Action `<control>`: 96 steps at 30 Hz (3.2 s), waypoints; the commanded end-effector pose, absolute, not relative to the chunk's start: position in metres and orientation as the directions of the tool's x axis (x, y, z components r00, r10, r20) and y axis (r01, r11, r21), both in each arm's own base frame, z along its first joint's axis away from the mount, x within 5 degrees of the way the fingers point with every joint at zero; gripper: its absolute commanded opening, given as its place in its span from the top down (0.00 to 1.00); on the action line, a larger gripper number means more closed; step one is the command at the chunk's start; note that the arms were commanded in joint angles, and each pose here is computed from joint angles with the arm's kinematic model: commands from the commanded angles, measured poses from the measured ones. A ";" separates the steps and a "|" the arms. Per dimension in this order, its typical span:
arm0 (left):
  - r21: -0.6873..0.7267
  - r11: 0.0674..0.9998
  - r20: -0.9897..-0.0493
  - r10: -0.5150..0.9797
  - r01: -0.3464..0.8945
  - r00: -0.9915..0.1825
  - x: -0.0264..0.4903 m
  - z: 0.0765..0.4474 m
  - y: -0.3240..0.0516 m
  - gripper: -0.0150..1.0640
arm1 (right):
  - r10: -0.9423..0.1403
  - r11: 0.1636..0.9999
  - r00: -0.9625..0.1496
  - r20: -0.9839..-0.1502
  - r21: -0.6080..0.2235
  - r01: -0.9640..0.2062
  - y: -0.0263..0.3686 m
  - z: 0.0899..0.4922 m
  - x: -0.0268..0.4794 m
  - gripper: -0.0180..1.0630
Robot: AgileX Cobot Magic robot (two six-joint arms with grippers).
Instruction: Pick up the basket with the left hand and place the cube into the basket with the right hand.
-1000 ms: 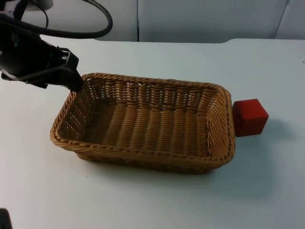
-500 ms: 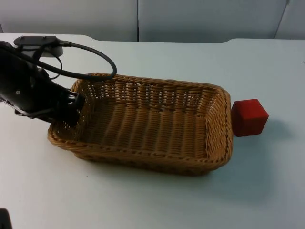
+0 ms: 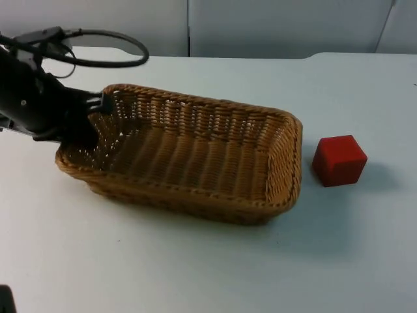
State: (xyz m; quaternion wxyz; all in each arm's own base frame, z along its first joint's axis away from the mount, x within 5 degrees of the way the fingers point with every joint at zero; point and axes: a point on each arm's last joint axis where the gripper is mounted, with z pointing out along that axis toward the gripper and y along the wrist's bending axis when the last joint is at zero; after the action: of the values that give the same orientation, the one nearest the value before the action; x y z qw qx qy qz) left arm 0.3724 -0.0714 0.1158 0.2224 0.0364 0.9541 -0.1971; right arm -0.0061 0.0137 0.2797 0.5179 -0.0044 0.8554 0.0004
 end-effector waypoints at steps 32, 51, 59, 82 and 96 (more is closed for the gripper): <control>-0.421 0.905 -0.562 -0.205 0.064 -0.801 0.333 0.199 -0.054 0.99 | -0.011 1.000 -0.459 -0.888 -0.005 -0.016 0.014 0.279 -0.006 0.98; -0.418 0.906 -0.563 -0.199 0.069 -0.802 0.333 0.199 -0.054 0.99 | -0.011 1.000 -0.459 -0.888 -0.005 -0.016 0.014 0.279 -0.006 0.98; -0.418 0.906 -0.563 -0.199 0.069 -0.802 0.333 0.199 -0.054 0.99 | -0.011 1.000 -0.457 -0.889 -0.005 -0.015 0.014 0.279 -0.006 0.98; -0.418 0.906 -0.563 -0.199 0.069 -0.802 0.333 0.199 -0.054 0.99 | -0.003 0.990 -0.376 -0.927 -0.055 0.128 -0.006 0.307 0.037 0.98; -0.418 0.906 -0.563 -0.199 0.069 -0.802 0.333 0.199 -0.054 0.99 | 0.149 0.989 -0.719 -0.679 0.090 0.120 -0.020 0.265 0.186 0.95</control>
State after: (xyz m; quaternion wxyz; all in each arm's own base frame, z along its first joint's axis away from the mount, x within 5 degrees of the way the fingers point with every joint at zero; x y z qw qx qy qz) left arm 0.3342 -0.0533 0.1939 0.3098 -0.0249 0.9285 -0.2033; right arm 0.1780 -0.0195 0.2691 0.3795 0.0745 0.9220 0.0178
